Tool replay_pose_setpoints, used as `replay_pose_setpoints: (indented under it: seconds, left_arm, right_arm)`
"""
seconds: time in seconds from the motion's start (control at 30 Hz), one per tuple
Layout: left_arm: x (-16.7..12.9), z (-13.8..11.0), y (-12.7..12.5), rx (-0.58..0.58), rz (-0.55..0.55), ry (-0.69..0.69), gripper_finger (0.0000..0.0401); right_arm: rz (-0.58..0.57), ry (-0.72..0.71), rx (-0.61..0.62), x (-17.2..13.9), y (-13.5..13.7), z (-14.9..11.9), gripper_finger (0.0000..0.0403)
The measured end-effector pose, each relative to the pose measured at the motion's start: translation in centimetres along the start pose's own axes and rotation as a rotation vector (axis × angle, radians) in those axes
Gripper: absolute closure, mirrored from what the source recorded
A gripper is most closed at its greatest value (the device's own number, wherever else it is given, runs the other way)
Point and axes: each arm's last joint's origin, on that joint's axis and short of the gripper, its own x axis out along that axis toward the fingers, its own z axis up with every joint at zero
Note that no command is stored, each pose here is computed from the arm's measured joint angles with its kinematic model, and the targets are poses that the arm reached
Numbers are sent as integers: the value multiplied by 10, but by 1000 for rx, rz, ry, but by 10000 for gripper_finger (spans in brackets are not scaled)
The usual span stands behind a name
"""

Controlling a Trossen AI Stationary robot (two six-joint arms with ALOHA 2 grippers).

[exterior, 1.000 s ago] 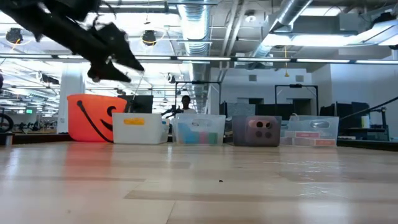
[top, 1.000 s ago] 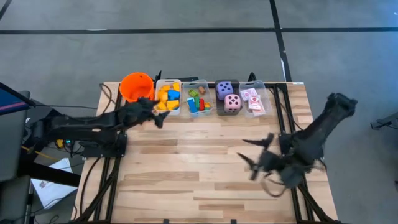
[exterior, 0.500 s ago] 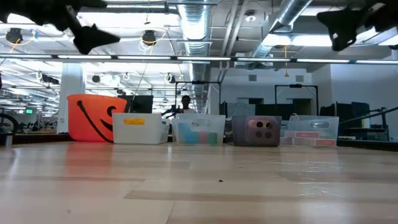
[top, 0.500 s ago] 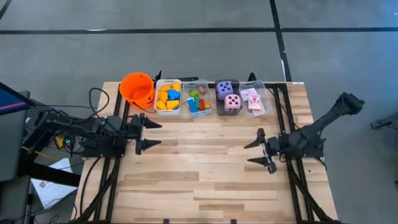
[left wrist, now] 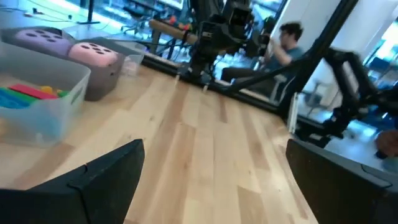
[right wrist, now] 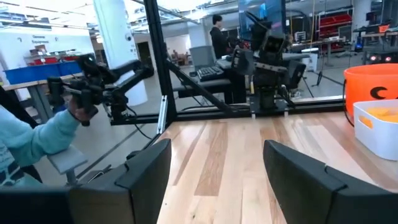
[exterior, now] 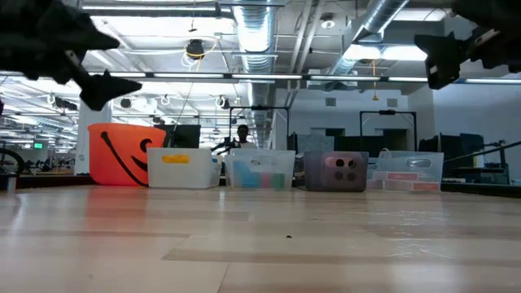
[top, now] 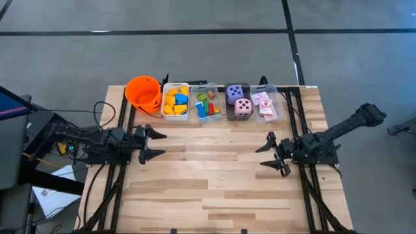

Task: Pick & Place Toys
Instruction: Return To Home Position

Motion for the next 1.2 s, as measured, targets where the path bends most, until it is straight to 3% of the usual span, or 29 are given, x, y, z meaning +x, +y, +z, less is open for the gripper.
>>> replay_pose_setpoints:
  seconds: [0.1, 0.37, 0.6, 1.2]
  left_arm:
    - [-3, -14, 6, -26, -14, -34, 19]
    - [-8, -11, 3, -4, -116, -51, 22]
    - [-8, -12, 4, -18, -111, -44, 20]
    - [-8, -10, 4, -32, -88, -63, 20]
  right_arm:
    - [36, 5, 0, 0, 0, 0, 154]
    - [11, 29, 13, -1, -7, -8, 154]
    - [-43, 93, 75, -1, -17, -13, 154]
    - [-69, 92, 52, -1, -20, -14, 154]
